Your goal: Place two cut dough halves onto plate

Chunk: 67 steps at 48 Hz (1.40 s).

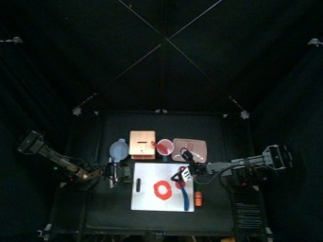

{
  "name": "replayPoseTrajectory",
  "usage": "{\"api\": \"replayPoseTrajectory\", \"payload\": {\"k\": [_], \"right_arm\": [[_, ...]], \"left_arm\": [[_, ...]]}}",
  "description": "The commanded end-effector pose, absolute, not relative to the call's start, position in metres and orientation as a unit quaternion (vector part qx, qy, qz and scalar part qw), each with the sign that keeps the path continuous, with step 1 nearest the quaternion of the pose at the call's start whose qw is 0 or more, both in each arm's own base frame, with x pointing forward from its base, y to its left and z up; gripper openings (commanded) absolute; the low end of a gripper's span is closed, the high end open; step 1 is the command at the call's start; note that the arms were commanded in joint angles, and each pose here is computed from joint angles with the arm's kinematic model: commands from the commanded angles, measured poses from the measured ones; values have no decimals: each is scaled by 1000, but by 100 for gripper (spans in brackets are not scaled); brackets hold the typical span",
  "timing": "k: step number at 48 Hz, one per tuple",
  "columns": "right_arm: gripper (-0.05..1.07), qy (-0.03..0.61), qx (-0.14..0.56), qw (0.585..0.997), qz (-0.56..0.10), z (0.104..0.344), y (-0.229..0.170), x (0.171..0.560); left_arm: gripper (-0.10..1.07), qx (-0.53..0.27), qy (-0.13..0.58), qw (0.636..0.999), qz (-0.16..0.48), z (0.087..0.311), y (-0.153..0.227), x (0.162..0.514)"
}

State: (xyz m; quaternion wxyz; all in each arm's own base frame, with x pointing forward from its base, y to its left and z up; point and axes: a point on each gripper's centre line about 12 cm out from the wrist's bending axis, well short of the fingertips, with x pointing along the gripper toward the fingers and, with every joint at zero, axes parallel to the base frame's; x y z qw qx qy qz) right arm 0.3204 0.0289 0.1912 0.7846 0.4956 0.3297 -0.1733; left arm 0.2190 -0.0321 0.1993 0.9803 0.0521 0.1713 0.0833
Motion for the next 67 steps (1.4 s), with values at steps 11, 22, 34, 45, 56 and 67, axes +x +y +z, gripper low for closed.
{"api": "replayPoseTrajectory", "payload": {"k": [11, 22, 34, 45, 56, 67], "right_arm": [[102, 373, 521, 742, -197, 165, 51, 369], [102, 414, 511, 716, -234, 148, 53, 381], [102, 452, 483, 701, -266, 145, 51, 389], [102, 481, 438, 700, -293, 145, 46, 403], [102, 501, 393, 706, -311, 140, 44, 416], [102, 492, 338, 745, -298, 147, 47, 427]], "left_arm": [[88, 50, 165, 981, 85, 203, -32, 221], [88, 50, 166, 981, 85, 203, -32, 221], [88, 51, 164, 982, 84, 204, -32, 221], [88, 51, 165, 981, 84, 203, -32, 220], [88, 50, 166, 981, 85, 203, -32, 220], [88, 51, 165, 981, 85, 203, -32, 220]]}}
